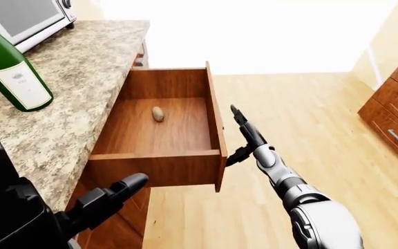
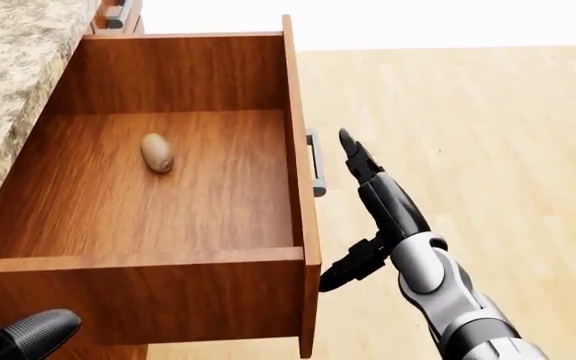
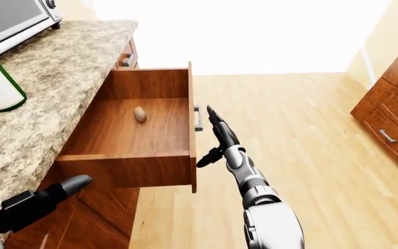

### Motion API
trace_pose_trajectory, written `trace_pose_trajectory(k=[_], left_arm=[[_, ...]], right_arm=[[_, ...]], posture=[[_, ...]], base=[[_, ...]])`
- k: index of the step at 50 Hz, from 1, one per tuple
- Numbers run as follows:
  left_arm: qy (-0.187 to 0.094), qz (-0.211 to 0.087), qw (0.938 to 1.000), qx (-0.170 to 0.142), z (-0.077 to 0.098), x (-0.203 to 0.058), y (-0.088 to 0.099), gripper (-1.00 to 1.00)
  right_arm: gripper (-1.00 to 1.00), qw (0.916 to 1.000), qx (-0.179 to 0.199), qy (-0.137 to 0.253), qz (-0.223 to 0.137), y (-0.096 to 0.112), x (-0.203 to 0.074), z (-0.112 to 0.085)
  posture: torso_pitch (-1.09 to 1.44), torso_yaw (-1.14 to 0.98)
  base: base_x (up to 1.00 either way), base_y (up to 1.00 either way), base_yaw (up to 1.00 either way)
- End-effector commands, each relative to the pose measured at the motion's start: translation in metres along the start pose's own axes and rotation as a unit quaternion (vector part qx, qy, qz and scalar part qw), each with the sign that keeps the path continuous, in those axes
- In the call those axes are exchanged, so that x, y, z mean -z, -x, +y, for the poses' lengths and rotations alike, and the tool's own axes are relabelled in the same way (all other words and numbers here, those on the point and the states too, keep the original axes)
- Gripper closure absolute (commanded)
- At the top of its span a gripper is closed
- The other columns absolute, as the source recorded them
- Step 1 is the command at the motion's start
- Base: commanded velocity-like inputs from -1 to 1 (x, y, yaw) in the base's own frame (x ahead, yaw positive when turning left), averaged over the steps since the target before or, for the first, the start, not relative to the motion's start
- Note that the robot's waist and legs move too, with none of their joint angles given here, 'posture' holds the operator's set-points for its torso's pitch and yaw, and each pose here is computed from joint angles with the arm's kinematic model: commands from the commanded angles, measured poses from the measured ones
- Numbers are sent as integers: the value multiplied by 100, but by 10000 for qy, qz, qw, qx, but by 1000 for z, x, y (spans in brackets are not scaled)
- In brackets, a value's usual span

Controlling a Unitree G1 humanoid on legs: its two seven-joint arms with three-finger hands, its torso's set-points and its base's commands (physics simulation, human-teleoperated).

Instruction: Close the right drawer.

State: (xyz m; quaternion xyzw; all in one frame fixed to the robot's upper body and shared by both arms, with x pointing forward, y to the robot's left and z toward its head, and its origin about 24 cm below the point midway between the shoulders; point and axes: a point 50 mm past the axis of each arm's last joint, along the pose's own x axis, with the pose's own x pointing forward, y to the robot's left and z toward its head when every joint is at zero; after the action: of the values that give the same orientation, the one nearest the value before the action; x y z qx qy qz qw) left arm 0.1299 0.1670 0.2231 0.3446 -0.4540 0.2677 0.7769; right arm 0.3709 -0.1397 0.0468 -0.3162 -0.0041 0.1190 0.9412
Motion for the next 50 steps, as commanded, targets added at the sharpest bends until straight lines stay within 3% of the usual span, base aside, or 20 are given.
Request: trace_pose_trajectory(k=[1, 50], left_arm=[[33, -192, 9997, -148, 4, -6, -2, -100], [29, -177, 9997, -162, 6, -6, -3, -100]], right_arm=[[-100, 9964, 216, -88, -812, -12, -36, -11], [-100, 9929, -318, 73, -1140, -18, -60, 20]], posture=[[0, 0], [0, 0]], base=[[0, 0, 0], [0, 0, 0]])
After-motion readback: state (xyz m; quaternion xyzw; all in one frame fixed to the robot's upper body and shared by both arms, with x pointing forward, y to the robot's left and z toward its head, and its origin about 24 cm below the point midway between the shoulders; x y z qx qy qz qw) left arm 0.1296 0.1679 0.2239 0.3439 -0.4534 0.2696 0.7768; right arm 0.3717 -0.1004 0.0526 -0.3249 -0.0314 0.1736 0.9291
